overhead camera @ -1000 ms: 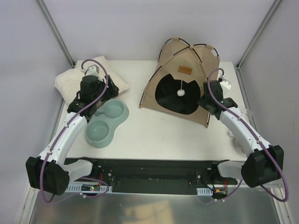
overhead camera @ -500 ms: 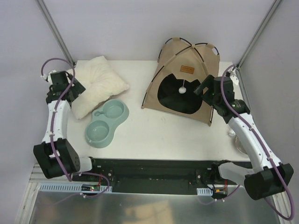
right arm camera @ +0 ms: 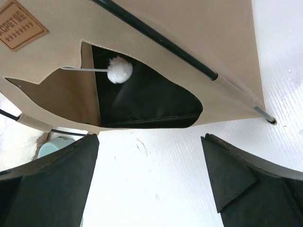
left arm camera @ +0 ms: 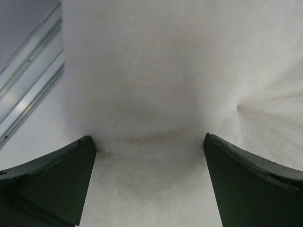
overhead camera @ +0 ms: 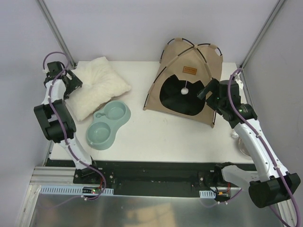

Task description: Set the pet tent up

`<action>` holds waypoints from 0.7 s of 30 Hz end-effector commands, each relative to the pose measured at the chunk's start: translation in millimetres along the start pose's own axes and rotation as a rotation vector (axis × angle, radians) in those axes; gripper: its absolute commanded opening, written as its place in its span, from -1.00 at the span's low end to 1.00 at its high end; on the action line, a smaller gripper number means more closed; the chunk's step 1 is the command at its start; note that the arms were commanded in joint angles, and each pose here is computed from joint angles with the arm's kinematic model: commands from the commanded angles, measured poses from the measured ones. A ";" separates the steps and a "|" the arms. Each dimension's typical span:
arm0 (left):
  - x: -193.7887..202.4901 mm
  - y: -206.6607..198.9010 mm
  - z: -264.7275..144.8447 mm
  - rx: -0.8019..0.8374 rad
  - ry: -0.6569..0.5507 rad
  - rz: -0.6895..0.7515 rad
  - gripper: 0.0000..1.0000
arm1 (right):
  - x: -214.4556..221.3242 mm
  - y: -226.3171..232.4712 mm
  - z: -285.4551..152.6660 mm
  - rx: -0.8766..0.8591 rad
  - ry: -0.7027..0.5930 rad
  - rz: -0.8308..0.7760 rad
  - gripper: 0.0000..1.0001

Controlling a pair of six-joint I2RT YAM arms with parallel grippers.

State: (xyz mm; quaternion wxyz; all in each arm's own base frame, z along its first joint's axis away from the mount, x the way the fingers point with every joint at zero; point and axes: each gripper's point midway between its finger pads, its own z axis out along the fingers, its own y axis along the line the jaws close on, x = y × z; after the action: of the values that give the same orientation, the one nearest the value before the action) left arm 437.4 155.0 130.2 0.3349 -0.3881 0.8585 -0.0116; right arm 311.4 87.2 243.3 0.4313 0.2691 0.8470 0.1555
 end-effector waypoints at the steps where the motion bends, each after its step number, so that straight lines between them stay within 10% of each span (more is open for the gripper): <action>1: 5.4 -15.5 30.7 0.075 0.094 -0.027 0.98 | -13.8 7.2 -17.9 -0.024 -0.035 0.018 0.98; 8: 36.6 -7.2 73.7 0.040 0.211 -0.086 0.73 | -21.0 4.4 -27.1 -0.009 -0.061 0.014 0.98; 14: 41.3 -7.8 73.5 0.046 0.232 -0.073 -0.93 | -27.4 5.8 -33.6 -0.018 -0.086 0.009 0.98; 21: -0.4 -54.7 10.3 0.147 0.068 0.087 -1.00 | -32.1 14.7 -44.1 -0.066 -0.091 0.014 0.98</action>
State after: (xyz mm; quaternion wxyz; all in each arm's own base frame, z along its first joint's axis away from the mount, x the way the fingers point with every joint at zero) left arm 473.8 143.0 70.2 0.2764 -0.3915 0.8742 -0.0781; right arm 299.2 78.3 265.2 0.4478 0.2729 0.8379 0.1513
